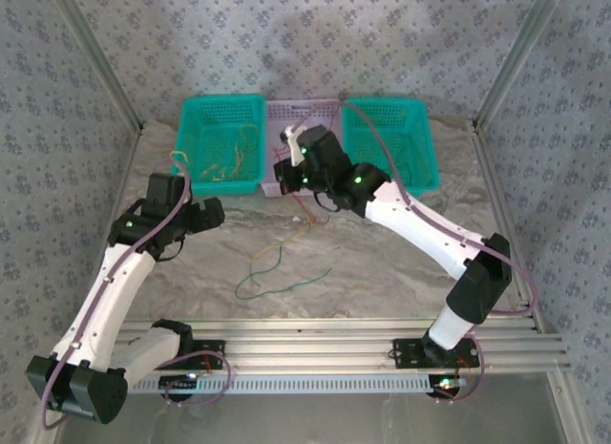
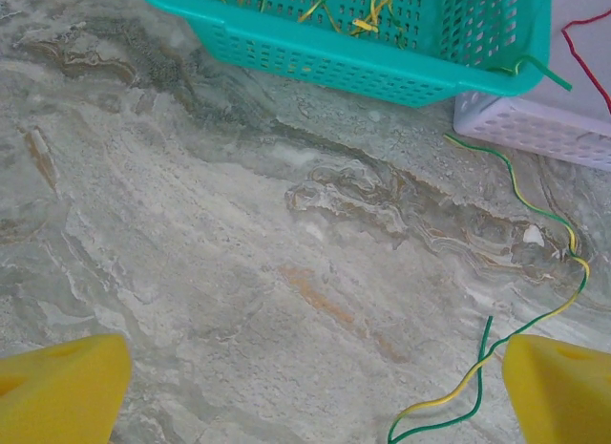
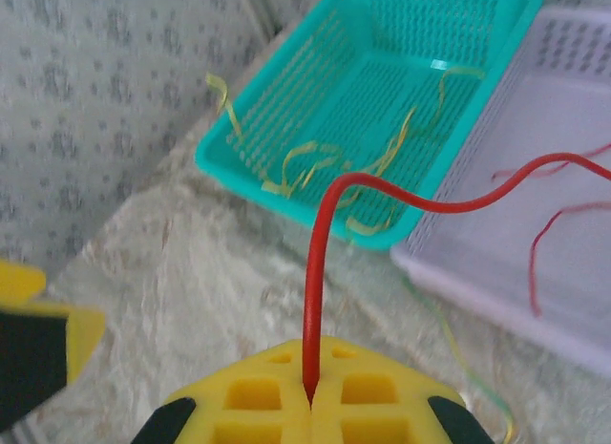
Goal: Untangle the cables
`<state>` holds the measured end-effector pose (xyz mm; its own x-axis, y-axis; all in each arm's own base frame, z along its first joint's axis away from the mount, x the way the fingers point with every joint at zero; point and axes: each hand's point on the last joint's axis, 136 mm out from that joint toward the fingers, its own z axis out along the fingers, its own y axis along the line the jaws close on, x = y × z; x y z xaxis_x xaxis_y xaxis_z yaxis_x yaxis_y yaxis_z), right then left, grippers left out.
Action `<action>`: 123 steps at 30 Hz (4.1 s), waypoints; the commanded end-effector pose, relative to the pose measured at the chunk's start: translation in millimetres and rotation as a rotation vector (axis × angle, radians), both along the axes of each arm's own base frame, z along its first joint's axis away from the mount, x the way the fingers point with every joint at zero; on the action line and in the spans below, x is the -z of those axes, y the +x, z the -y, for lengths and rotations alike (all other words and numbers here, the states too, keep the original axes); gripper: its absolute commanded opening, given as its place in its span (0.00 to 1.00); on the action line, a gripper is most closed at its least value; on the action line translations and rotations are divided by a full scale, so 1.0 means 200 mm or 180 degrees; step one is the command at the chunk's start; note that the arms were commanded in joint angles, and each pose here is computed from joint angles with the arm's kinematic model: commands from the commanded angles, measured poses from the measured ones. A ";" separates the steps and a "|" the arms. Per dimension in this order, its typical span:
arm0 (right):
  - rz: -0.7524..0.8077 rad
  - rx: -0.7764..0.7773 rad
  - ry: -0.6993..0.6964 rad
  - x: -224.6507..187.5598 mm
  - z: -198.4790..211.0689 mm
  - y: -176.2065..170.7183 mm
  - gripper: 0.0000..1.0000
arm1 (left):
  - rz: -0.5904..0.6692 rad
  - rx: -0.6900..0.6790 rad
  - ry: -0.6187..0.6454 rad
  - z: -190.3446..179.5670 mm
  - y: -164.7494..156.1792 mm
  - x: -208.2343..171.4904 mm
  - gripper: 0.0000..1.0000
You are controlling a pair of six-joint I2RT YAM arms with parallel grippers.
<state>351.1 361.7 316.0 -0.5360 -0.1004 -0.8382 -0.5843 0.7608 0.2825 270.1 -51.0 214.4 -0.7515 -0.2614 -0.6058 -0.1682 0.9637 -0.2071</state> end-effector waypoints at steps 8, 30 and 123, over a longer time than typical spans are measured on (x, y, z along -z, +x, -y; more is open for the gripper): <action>0.0137 -0.0085 0.0333 -0.03 -0.03 0.55 0.00 | 0.0115 0.0007 0.0035 -0.02 -0.01 -0.03 1.00; -0.0804 0.0159 0.0368 0.85 -0.06 1.16 0.18 | 0.0093 0.0014 0.0059 -0.02 -0.01 -0.02 1.00; -0.1004 -0.0303 -0.0667 1.09 0.48 -0.86 0.53 | -0.1418 0.1124 0.0145 0.67 -0.10 0.83 0.03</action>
<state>179.5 270.8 103.5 -0.7367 -0.3288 -0.5909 -0.5866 0.7454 0.3167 240.8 -179.6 36.5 -0.9817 0.0613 -0.1806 0.0879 0.9858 -0.1433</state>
